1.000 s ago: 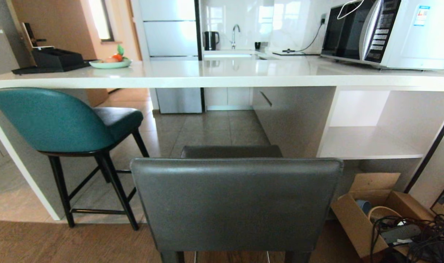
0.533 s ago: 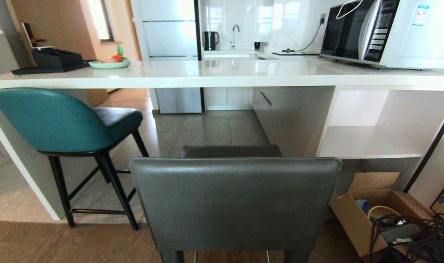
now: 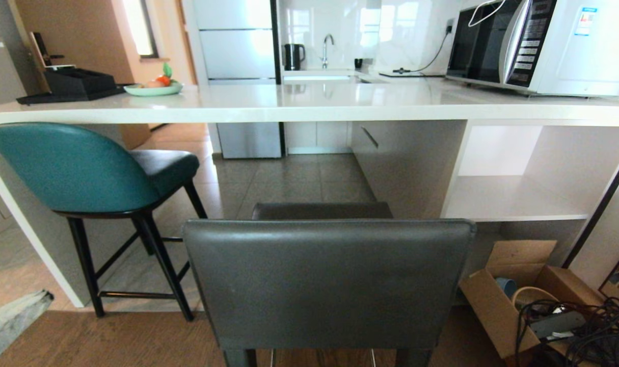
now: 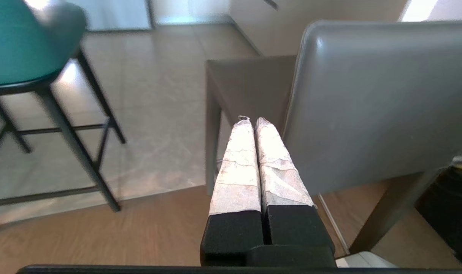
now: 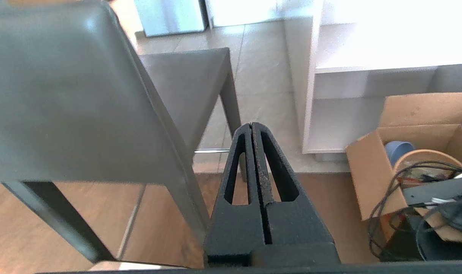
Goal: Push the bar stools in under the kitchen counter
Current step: Push the gray chair back under the dining table
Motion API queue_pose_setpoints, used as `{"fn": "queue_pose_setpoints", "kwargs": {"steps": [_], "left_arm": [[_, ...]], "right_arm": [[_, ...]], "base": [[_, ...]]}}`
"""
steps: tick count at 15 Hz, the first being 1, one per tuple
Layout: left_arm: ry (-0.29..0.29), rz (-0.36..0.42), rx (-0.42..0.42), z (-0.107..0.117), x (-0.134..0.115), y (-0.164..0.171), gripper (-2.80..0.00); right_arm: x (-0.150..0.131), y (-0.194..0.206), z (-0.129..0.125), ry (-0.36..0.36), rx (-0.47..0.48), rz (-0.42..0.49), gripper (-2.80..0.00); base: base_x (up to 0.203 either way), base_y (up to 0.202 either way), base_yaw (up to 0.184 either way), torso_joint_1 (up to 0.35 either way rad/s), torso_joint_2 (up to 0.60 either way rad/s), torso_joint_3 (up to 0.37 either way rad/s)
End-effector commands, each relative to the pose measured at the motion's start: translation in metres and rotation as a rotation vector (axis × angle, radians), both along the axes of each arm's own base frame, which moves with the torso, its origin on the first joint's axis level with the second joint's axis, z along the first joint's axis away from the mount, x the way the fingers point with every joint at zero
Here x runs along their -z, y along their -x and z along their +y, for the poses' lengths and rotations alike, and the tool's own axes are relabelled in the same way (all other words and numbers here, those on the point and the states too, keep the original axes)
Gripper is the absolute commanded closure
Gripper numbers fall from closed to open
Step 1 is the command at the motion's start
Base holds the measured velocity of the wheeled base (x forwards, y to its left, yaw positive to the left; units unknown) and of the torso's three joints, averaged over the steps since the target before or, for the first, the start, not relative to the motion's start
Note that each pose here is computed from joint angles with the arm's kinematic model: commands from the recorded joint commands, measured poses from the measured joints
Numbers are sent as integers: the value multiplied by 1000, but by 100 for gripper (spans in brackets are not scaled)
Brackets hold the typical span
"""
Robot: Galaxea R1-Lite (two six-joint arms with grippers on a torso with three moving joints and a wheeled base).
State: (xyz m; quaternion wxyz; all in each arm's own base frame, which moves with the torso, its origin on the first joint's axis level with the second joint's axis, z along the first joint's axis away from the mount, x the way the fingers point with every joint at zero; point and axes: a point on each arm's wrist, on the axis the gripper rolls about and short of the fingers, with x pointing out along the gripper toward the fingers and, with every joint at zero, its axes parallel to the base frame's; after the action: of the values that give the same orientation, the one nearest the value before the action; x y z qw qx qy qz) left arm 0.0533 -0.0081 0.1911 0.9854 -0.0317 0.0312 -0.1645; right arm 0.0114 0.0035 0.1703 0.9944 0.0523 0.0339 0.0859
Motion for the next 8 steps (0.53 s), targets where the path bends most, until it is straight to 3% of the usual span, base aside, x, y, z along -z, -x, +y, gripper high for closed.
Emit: {"fn": "queue_pose_setpoints", "kwargs": {"steps": [1, 3, 8], "left_arm": [[-21, 167, 45, -6, 11, -51, 0], [-45, 213, 55, -14, 23, -81, 0], [-94, 166, 39, -59, 50, -121, 0]], "right_arm": [[-10, -46, 3, -1, -25, 139, 0], [-9, -78, 5, -2, -51, 193, 0], [6, -137, 20, 20, -140, 248, 0]], "base": [[0, 0, 0, 0, 0, 0], [0, 0, 0, 0, 0, 0], [0, 0, 0, 0, 0, 0]]}}
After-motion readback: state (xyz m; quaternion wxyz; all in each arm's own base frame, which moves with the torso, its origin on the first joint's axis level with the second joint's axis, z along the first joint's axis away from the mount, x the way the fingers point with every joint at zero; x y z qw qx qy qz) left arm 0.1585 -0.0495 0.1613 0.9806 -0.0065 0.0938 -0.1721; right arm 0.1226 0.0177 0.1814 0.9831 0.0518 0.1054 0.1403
